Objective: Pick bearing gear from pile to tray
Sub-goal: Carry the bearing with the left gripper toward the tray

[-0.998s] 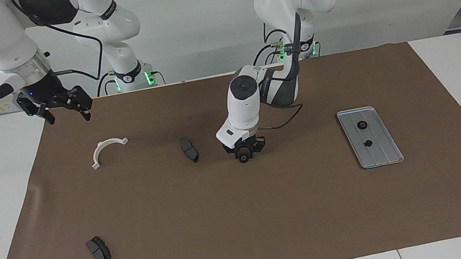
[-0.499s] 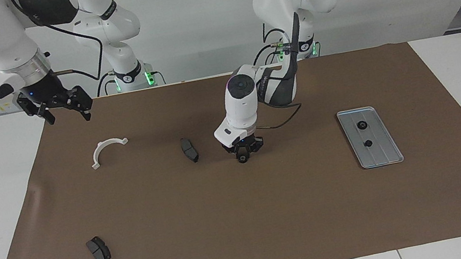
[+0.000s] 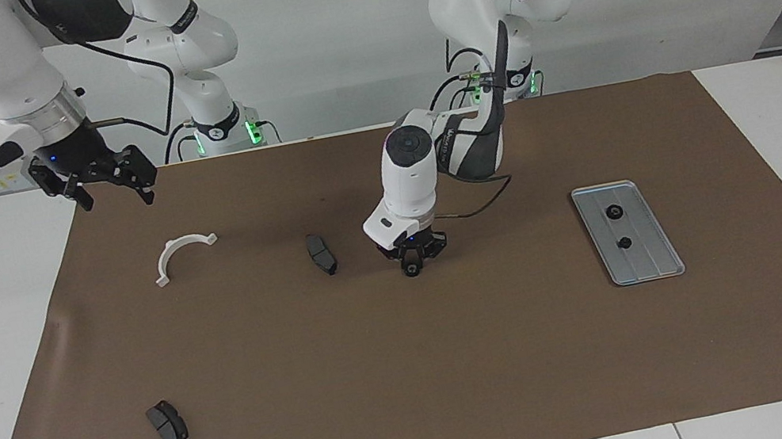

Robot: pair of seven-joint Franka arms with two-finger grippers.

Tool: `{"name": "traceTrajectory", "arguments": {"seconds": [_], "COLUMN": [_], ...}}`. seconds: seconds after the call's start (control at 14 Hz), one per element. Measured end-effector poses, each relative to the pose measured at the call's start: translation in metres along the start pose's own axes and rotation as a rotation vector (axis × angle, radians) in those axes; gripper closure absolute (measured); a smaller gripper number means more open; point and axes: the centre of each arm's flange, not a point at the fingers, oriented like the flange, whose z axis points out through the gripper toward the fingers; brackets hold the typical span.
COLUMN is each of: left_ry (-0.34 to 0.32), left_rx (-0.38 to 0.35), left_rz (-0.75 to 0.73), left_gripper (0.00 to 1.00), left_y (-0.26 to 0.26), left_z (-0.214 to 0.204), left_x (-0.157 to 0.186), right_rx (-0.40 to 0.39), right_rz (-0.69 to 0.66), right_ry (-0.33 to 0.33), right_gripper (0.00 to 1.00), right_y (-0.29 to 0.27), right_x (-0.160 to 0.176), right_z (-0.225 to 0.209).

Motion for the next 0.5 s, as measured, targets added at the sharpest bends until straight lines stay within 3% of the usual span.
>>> {"name": "traceTrajectory", "arguments": {"seconds": [0.21,0.5], "left_ry": [0.015,0.038], "left_rx": [0.009,0.009], "left_rz": [-0.075,-0.223], "left_gripper": [0.67,0.67], "left_y": [-0.043,-0.164], "left_z": [-0.021,-0.057], "left_x": [0.028,0.064], "right_rx": [0.0,0.0], "right_rz": [0.0,0.0], "right_ry": [0.0,0.0], "right_gripper": [0.0,0.0], "right_y": [0.0,0.0], "right_x": [0.0,0.0], "right_z": [0.0,0.0]}}
